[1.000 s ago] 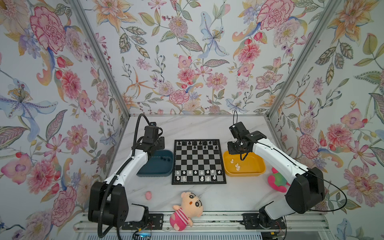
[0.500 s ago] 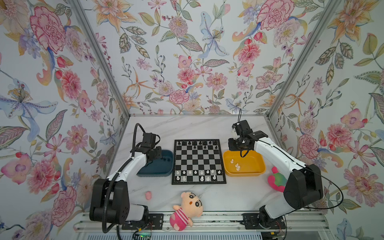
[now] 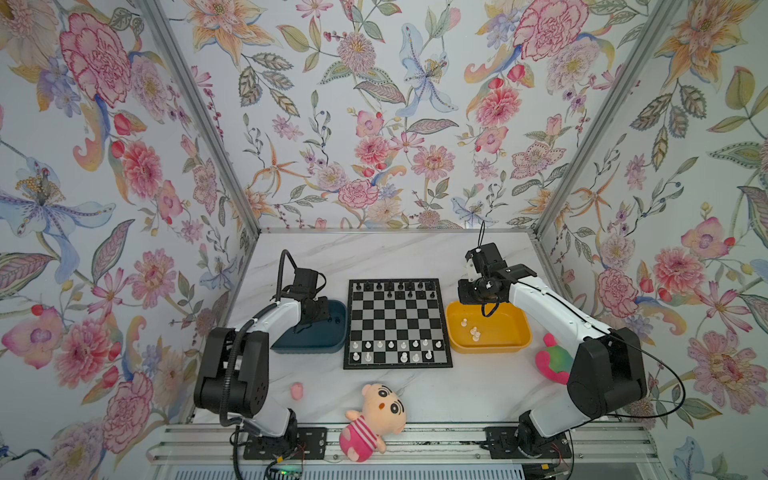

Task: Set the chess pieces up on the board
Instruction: 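Lower the left gripper into the teal tray and grasp a black pawn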

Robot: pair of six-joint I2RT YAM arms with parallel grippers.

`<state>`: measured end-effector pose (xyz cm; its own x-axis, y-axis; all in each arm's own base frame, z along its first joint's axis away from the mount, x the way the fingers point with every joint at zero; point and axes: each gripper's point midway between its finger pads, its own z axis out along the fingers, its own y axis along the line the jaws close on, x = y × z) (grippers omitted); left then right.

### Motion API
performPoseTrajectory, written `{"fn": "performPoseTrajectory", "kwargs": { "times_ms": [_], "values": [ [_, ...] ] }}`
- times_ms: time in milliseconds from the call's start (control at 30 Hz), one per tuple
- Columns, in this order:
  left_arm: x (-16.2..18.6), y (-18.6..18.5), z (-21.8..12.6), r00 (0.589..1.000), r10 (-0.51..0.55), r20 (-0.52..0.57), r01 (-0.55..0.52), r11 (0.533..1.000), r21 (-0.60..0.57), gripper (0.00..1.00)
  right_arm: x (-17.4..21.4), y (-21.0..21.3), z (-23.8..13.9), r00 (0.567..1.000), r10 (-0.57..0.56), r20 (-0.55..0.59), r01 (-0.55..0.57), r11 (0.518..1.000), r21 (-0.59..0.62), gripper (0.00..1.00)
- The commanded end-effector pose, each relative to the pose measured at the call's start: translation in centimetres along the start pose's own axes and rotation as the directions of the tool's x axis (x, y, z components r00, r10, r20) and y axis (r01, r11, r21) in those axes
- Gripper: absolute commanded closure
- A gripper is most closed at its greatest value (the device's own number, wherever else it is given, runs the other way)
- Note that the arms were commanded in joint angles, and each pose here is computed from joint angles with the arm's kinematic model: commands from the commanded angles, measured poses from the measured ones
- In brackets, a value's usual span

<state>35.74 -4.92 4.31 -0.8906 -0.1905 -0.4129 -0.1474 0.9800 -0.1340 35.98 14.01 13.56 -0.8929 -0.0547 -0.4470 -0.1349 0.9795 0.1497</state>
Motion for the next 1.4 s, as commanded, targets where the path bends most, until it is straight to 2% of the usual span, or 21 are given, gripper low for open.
{"fn": "performPoseTrajectory", "kwargs": {
  "times_ms": [0, 300, 1367],
  "values": [
    [-0.8, -0.3, 0.9, 1.000, -0.010, -0.007, 0.010, 1.000, 0.014, 0.52, 0.1, -0.1, 0.1, 1.000, -0.005, 0.002, 0.005, 1.000, -0.007, 0.76],
    [-0.5, -0.1, 1.7, 1.000, -0.010, -0.029, 0.010, 1.000, -0.002, 0.57, 0.3, -0.3, 0.2, 1.000, 0.007, -0.005, -0.007, 1.000, -0.006, 0.76],
    [-0.5, -0.3, 0.3, 0.999, 0.004, -0.032, -0.004, 1.000, 0.005, 0.72, 1.6, -0.3, 1.2, 0.999, 0.025, -0.042, -0.026, 0.999, -0.019, 0.78]
  ]
}}
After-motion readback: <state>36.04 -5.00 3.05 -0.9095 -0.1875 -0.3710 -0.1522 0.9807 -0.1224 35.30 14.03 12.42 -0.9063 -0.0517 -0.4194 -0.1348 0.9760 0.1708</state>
